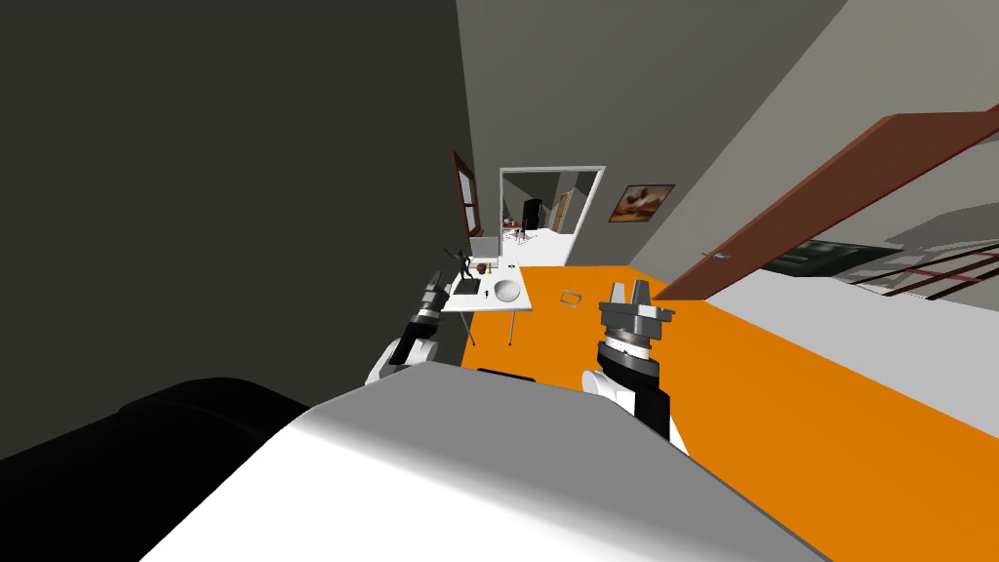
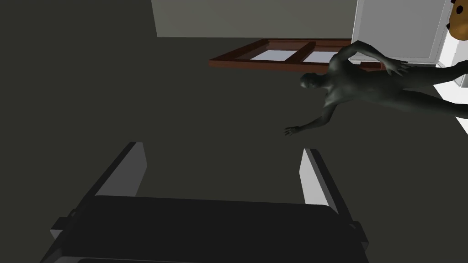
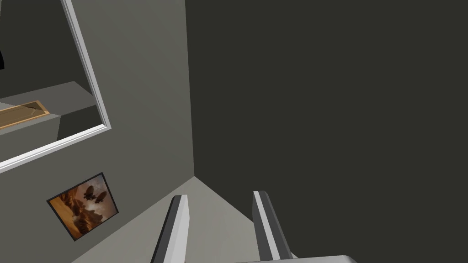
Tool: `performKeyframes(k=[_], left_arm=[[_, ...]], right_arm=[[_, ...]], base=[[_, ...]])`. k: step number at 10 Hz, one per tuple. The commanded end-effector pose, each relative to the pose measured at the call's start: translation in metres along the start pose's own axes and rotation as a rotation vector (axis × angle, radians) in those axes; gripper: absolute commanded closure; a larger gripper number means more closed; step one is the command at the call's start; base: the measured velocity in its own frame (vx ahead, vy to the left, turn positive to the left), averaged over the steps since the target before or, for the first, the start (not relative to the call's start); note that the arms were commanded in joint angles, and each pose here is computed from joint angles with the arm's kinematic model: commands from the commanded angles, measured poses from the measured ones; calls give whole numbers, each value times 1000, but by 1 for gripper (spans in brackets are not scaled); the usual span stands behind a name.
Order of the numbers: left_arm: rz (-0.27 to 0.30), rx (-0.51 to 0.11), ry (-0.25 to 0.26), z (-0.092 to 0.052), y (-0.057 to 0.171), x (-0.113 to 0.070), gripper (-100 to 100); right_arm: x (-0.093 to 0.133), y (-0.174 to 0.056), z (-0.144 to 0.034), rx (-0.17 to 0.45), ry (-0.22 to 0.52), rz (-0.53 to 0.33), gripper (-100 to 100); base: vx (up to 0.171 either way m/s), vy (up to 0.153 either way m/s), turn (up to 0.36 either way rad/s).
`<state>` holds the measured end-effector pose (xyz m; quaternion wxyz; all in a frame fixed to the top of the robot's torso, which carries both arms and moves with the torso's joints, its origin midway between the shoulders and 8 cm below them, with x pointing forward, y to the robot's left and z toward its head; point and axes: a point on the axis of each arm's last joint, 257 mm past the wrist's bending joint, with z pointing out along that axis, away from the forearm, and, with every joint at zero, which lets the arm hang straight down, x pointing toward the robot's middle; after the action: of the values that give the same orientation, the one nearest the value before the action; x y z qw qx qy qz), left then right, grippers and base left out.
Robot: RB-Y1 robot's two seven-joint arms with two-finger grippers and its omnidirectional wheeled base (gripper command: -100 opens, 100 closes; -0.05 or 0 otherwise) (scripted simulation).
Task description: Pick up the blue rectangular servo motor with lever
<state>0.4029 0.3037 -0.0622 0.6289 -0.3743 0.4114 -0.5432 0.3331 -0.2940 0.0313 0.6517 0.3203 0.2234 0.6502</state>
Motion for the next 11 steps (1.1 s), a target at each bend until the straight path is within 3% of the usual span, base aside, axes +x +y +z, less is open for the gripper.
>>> performKeyframes(k=[1,11], left_arm=[[-17,-42,-2,3,10,-5,-100],[-99,-286,-23,12,73,-25,-100]], right_arm=[[0,0,0,0,0,0,0],[0,0,0,0,0,0,0]], base=[[28,-32,-46],[28,-31,-38]])
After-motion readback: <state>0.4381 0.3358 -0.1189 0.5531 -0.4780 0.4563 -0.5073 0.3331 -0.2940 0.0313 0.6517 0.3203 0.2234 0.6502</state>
